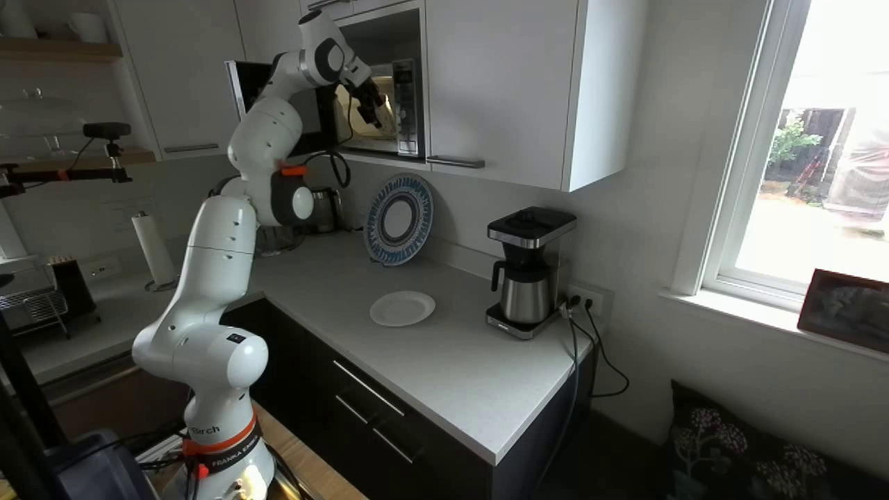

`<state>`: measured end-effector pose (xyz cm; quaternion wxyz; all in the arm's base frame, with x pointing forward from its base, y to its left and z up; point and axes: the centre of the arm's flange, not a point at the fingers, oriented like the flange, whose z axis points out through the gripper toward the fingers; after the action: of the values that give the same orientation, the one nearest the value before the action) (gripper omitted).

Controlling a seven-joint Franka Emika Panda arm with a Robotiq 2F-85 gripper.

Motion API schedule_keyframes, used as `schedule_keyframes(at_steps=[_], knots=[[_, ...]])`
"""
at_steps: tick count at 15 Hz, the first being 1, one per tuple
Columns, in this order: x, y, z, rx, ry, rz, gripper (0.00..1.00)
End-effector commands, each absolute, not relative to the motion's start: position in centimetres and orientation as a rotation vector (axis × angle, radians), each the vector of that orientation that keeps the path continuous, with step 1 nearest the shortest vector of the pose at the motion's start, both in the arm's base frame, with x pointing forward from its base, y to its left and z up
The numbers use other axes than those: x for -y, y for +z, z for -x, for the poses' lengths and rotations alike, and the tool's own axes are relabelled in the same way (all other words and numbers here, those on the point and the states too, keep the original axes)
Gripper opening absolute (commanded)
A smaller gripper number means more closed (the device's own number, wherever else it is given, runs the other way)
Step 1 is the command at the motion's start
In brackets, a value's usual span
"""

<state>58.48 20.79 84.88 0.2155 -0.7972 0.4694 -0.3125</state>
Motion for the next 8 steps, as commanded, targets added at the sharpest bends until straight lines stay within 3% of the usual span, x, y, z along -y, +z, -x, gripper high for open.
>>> schedule_keyframes(at_steps=[1, 8], knots=[[-22.8, 87.2, -61.2, -1.198, -0.96, 2.27, 1.0], [-23.3, 88.5, -62.0, -1.101, -1.103, 2.233, 1.0]])
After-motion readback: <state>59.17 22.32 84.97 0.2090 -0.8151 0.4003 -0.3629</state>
